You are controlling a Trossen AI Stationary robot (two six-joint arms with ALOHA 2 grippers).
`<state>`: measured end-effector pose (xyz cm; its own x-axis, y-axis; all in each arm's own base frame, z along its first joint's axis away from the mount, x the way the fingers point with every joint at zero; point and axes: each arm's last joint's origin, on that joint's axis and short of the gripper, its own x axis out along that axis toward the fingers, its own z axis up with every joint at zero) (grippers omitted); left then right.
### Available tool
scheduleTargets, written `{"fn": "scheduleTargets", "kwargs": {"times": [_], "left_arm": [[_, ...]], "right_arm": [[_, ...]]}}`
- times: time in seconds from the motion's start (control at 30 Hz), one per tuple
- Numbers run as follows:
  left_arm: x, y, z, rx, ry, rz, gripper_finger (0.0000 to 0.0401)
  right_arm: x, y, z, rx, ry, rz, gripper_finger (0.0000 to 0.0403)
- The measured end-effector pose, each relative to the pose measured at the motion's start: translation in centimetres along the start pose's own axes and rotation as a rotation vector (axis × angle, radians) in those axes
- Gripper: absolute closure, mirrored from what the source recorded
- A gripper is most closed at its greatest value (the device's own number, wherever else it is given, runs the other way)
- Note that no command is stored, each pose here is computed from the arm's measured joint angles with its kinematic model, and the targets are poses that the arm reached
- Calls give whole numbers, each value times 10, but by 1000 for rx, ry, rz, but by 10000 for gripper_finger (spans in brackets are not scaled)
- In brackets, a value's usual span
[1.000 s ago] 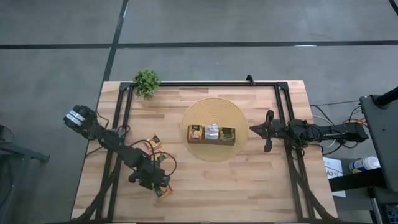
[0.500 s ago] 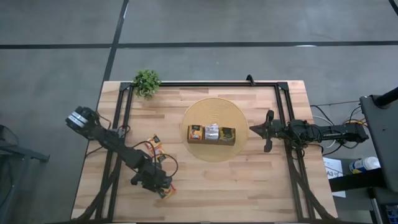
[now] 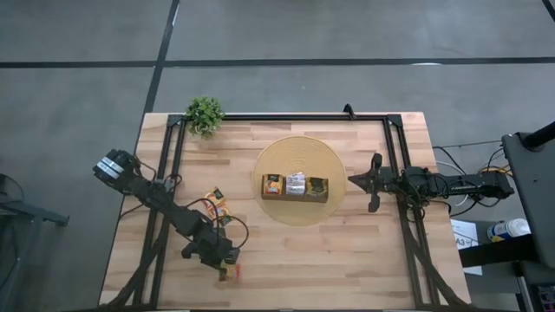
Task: Pick & Place Tea
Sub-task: Put the orange tea bag into the left section of the wooden organizer
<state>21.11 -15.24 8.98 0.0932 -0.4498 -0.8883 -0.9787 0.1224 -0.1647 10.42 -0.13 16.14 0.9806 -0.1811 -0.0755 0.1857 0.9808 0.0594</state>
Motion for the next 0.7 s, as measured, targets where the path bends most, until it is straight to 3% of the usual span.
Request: {"fn": "scheduleTargets", "kwargs": {"times": [0.37,0.53,0.7], "left_arm": [[-12,6,-3,85,-38,19,400],[-28,17,-3,105,-80,73,401],[-51,20,-9,144,-95,40,401]], "right_arm": [[0,0,0,0,0,0,394],[0,0,0,0,1,0,394],[0,0,0,0,0,0,394]]}}
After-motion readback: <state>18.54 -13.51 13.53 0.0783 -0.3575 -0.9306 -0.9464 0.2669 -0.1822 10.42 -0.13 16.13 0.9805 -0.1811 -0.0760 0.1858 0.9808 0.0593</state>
